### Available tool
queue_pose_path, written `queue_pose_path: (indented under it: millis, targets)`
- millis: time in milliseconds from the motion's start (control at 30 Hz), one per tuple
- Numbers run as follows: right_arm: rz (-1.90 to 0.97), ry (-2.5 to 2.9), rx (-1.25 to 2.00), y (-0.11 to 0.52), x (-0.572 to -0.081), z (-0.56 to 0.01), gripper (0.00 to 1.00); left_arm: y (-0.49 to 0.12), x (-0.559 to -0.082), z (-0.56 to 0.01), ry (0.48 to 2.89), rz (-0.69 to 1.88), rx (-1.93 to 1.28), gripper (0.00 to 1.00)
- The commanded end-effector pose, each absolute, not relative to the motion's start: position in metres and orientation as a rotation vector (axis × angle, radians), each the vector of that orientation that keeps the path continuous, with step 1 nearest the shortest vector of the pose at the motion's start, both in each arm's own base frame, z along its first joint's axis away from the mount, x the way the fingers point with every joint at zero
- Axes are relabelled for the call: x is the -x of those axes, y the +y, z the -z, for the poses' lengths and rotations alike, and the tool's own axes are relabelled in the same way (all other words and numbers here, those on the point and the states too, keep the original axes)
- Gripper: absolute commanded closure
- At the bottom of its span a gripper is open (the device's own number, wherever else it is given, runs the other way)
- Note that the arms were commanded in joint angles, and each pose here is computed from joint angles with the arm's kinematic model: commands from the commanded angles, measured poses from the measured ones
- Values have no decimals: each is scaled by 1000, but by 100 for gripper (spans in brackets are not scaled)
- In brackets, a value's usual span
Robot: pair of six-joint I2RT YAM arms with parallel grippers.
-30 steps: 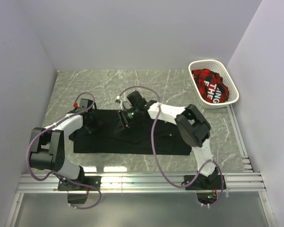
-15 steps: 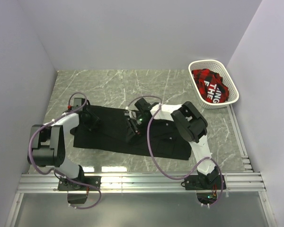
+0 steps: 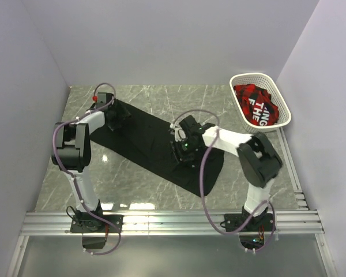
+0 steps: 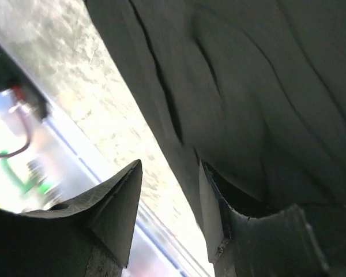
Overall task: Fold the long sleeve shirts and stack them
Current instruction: Fold the shirt
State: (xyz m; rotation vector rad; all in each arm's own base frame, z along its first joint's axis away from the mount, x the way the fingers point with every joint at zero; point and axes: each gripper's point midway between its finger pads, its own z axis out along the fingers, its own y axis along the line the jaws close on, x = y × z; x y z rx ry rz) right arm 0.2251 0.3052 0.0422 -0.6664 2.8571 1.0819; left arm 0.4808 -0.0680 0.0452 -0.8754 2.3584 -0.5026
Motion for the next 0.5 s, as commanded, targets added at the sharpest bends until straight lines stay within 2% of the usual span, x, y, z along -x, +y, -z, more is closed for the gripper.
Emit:
queue_pose_path:
  millis: [0, 33, 100, 167, 300, 467]
  targets:
    - [-639, 2692, 624, 267, -264, -71, 48, -79, -507, -107, 2211, 438, 620, 22]
    - [-590, 2635, 600, 260, -271, -87, 47, -89, -505, -122, 2182, 436, 586, 14]
    - [-426, 2587, 561, 240, -283, -93, 46, -90, -494, -156, 2107, 399, 586, 8]
    - [-359, 2563, 546, 229, -286, -99, 45, -94, -477, -164, 2103, 362, 620, 3]
    - [-285, 2614, 570, 217, -281, -85, 45, -84, -430, -155, 2122, 266, 834, 1]
    - [-307, 2700, 609, 215, -261, -61, 47, -93, -396, -119, 2201, 263, 883, 7]
